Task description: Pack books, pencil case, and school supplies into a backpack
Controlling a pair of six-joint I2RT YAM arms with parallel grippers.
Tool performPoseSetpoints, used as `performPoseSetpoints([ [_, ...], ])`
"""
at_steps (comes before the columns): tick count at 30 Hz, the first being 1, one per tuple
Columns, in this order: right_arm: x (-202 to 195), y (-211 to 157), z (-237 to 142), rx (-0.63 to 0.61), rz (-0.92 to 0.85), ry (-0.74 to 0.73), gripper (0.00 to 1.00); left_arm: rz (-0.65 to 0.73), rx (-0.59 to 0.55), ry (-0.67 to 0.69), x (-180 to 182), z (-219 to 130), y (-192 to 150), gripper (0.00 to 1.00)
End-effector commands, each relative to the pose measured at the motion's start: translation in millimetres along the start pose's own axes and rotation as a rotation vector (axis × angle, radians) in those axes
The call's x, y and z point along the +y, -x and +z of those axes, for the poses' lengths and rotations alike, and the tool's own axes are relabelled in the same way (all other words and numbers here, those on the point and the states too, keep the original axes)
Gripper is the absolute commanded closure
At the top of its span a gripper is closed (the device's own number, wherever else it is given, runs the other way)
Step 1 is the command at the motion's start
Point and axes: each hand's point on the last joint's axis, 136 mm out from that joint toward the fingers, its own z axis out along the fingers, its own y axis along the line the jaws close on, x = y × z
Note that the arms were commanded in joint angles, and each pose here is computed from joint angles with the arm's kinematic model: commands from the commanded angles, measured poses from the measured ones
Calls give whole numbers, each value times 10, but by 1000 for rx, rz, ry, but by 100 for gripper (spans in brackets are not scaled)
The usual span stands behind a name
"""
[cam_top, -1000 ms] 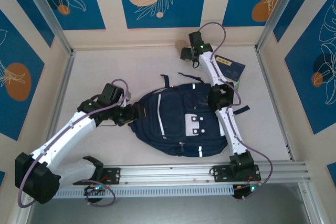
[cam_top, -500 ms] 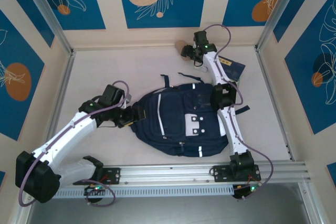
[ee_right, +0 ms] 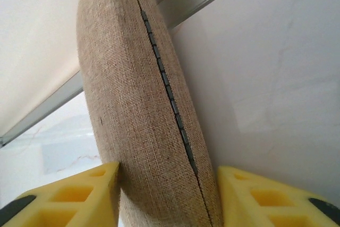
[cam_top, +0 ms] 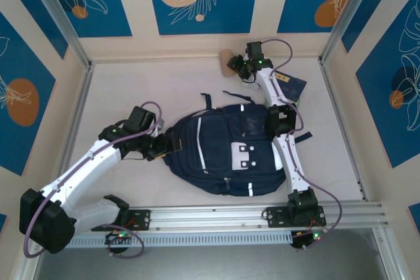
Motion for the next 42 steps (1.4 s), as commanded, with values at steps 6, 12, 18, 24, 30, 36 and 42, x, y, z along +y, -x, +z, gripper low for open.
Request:
performPoseSetpoints([
  [6,-251,-549,107,178,15,-96,66,10,-2,-8,9,-27,-21,31],
  [12,-149,-916,-50,303,-34,-130,69,12,-27,-17,14,-65,-25,31],
  [18,-53,-1290,-294,419,-69,-193,74,17,-53,-29,21,-125,-46,31],
  [24,54,-1327,-789,407,-162,-354,73,32,-82,-38,21,-206,-48,31],
  [30,342,-754,-1151,174,-309,-388,45,34,-89,-43,31,-226,-70,30],
  [36,374,-192,-972,-34,-417,-365,5,13,-63,-35,84,-198,-141,30],
  [42,166,-38,-467,-116,-411,-343,1,-1,-31,2,179,-187,-232,31],
])
